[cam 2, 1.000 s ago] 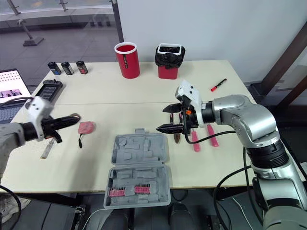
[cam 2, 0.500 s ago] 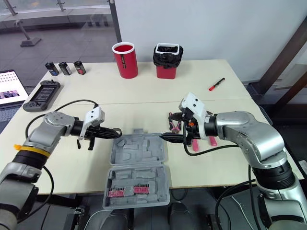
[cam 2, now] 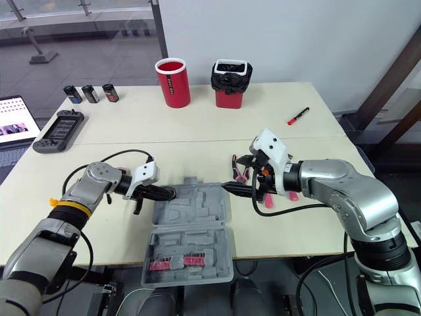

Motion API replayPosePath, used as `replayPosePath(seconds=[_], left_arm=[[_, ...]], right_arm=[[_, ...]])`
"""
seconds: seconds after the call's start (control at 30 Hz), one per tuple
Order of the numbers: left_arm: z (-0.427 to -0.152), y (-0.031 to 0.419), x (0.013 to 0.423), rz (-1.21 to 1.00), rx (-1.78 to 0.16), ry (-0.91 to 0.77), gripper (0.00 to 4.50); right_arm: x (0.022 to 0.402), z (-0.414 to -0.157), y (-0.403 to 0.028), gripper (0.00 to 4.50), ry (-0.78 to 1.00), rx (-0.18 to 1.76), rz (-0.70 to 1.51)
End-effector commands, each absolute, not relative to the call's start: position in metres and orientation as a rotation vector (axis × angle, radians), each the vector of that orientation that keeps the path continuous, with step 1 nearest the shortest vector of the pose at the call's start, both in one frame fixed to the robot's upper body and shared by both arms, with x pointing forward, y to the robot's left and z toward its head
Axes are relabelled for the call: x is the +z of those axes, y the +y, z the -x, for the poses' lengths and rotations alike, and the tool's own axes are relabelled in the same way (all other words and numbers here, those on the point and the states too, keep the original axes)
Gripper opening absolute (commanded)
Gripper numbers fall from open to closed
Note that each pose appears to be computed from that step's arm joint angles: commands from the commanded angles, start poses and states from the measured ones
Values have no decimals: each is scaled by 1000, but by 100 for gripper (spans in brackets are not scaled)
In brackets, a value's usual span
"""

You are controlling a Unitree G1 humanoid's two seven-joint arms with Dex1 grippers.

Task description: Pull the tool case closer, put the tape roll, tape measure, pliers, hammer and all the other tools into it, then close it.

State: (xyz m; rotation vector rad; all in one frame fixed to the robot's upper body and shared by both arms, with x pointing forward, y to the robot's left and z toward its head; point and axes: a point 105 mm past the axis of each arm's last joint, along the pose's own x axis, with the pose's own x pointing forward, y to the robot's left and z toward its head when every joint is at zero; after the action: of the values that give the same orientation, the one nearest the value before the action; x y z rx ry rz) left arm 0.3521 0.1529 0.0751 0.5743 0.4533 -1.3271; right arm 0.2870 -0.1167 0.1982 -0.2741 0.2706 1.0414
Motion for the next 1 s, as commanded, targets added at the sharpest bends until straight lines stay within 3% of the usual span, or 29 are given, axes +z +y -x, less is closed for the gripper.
replayPosePath(seconds=[0.03,0.43,0.53,0.67,0.83,1.0], left_arm=[[-355,159,75,-593,-1295,461,6],[-350,163,70,-585,-1279,476,6],[-359,164,77,-583,-1235,443,93],[-358,171,97,-559,-1247,434,280],[-355,178,129,-476,-1246,353,280],[-356,178,130,-399,-1212,299,280]], right_arm=[[213,-287,-118,450,213,1039,302],[212,-290,-116,450,214,1057,306],[212,-291,-115,450,213,1059,306],[212,-292,-114,450,212,1067,300],[209,-294,-113,450,219,1075,295],[211,-297,-111,450,207,1077,298]])
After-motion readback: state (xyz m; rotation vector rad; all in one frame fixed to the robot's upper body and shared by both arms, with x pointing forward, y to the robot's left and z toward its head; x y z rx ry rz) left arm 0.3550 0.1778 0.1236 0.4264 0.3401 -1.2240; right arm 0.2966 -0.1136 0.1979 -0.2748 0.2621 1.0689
